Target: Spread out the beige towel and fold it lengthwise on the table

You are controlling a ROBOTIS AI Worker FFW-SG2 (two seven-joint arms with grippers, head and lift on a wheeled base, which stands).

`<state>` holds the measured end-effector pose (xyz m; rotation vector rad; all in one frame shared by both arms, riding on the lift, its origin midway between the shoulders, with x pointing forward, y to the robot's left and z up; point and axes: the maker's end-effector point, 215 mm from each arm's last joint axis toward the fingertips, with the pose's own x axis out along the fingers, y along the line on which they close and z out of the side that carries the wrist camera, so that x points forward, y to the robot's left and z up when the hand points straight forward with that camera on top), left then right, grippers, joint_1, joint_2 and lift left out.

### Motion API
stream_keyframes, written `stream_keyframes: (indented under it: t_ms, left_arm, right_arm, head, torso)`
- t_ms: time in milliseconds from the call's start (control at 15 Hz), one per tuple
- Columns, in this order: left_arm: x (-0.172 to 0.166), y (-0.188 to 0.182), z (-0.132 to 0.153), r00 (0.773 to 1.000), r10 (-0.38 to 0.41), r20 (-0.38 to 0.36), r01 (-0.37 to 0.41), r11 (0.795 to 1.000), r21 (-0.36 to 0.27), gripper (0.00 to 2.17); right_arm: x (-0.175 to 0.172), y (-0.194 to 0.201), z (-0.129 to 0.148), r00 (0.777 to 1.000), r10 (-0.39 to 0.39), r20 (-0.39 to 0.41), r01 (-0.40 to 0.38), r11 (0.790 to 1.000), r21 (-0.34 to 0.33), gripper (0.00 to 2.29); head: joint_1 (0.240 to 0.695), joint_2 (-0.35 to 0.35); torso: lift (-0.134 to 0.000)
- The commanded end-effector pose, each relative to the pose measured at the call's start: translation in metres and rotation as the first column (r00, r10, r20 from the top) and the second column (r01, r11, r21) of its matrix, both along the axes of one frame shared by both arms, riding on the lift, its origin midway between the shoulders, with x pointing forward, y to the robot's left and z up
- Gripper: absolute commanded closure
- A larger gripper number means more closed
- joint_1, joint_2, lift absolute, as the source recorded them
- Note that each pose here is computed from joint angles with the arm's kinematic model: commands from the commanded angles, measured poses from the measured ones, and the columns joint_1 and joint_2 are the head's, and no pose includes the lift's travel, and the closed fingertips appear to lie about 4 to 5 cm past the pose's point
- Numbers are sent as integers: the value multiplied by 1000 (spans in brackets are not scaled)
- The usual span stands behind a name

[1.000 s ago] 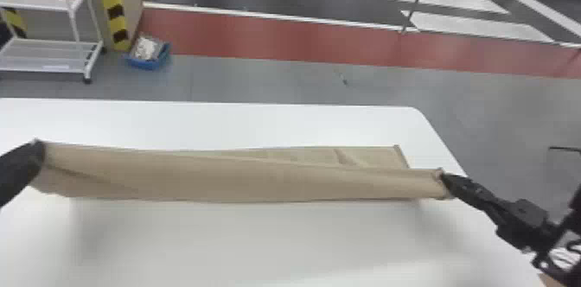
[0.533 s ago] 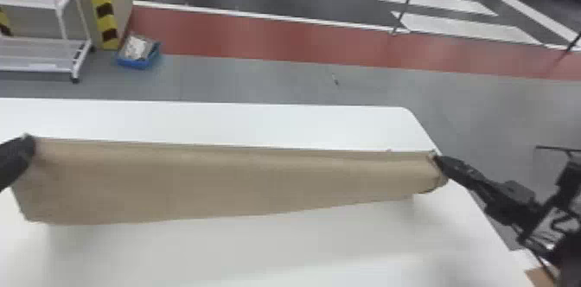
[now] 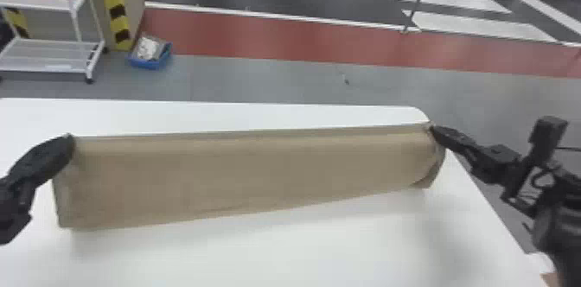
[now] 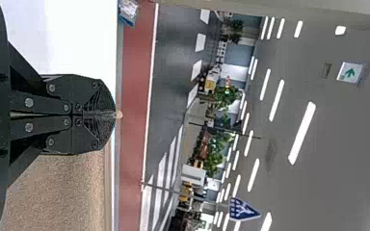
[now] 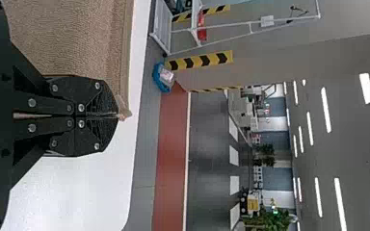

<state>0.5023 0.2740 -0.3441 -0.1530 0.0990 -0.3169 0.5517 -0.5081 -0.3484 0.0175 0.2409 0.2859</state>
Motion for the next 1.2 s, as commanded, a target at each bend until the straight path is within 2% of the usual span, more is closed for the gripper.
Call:
stream_keyframes:
  t_ms: [0,267,400,600,733,867,1133]
  left_arm:
    - [1,-8,-10,1000,-11,-15,12,999,43,1355]
    - [11,-17,-20,999,-20,-34,22,998,64,1355]
    - [19,-18,-39,997,-7,-79,14,995,95,1355]
    - [29,-14,-58,993,13,-114,-1,995,99,1355]
    - [33,-15,-57,993,17,-116,-7,996,89,1355]
    - [34,-18,-67,988,14,-156,1,995,98,1355]
    - [35,-30,-67,988,-5,-156,23,994,111,1355]
  right_arm:
    - [6,11,-14,1000,18,-13,-19,999,-44,1484]
    - [12,19,-34,999,23,-38,-28,989,-144,1484]
    - [13,16,-40,999,7,-43,-14,983,-182,1484]
    - [13,13,-46,999,-7,-43,-2,978,-209,1484]
    - [12,12,-44,1000,-13,-22,8,975,-223,1484]
    - [11,15,-50,999,-10,-30,2,970,-243,1484]
    - [8,16,-69,998,-27,-57,9,953,-303,1480]
  head:
    - [695,-241]
    - [695,-237]
    - [695,-235]
    - [695,-235]
    - [695,-235]
    - [695,-232]
    - [695,-237]
  torso:
    - [-124]
    - [-124]
    - [-124]
    - [-124]
    - [-124]
    - [-124]
    - [-124]
